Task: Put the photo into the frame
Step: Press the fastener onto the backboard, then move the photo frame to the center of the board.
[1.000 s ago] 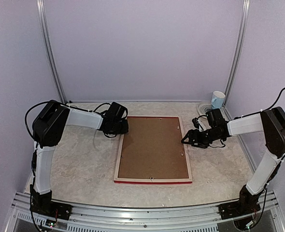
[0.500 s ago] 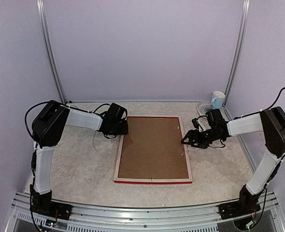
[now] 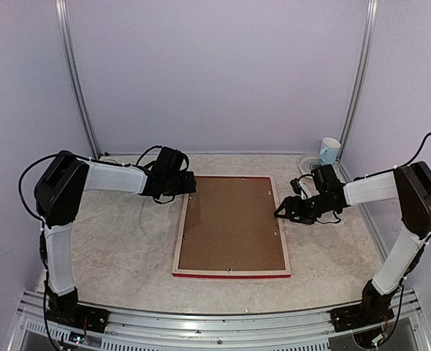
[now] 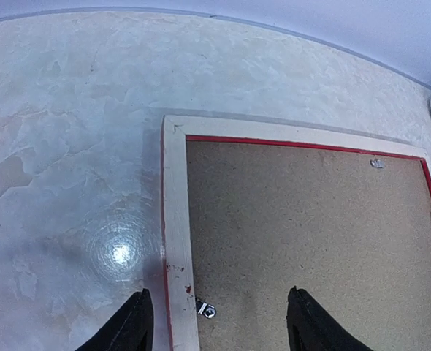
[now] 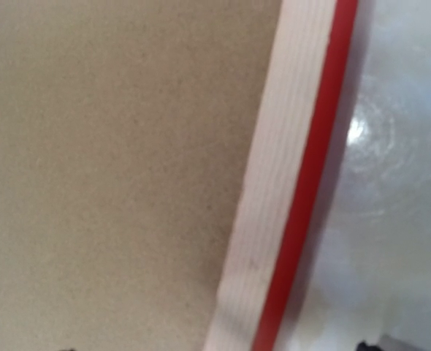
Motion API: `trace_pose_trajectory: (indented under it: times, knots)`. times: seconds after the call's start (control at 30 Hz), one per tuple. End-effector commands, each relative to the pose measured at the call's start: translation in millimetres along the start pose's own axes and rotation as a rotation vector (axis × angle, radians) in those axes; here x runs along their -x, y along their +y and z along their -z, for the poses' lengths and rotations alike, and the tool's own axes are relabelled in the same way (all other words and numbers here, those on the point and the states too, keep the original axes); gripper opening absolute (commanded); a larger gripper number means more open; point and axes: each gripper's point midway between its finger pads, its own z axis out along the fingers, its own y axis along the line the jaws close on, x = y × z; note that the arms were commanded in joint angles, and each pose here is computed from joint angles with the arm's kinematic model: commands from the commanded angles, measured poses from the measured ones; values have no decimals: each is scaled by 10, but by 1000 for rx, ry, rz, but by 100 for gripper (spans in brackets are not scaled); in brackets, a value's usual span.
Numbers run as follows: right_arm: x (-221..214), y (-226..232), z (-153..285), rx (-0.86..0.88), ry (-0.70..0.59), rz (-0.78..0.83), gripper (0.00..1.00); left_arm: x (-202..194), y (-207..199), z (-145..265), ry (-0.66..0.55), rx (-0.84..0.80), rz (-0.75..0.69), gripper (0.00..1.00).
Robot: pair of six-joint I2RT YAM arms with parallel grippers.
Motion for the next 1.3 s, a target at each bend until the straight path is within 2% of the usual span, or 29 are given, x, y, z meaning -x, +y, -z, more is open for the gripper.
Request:
trace_pose_trajectory:
  times: [0.0,0.4,0.57,0.73,0.9,1.27]
  knots:
    - [185,51,199,-31,-83,59,83,117,-100,163,-50,-24,7,65]
    - [611,103,515,-147,-219,120,82,-97,86,382,-47,24,31,99]
    - [740,162,484,-168,-243,142,82,-121,260,614,-94,56,82,99]
    - [863,200,316,-172,-229,150,82,-216,317,681,-71,66,77,99]
    - [989,157,205,-203,-225,153,81,-296,259,662,-54,28,64,99]
    - [1214,12,-179,-242,-162,160,80,-599,-46,519,11,-82,27,88]
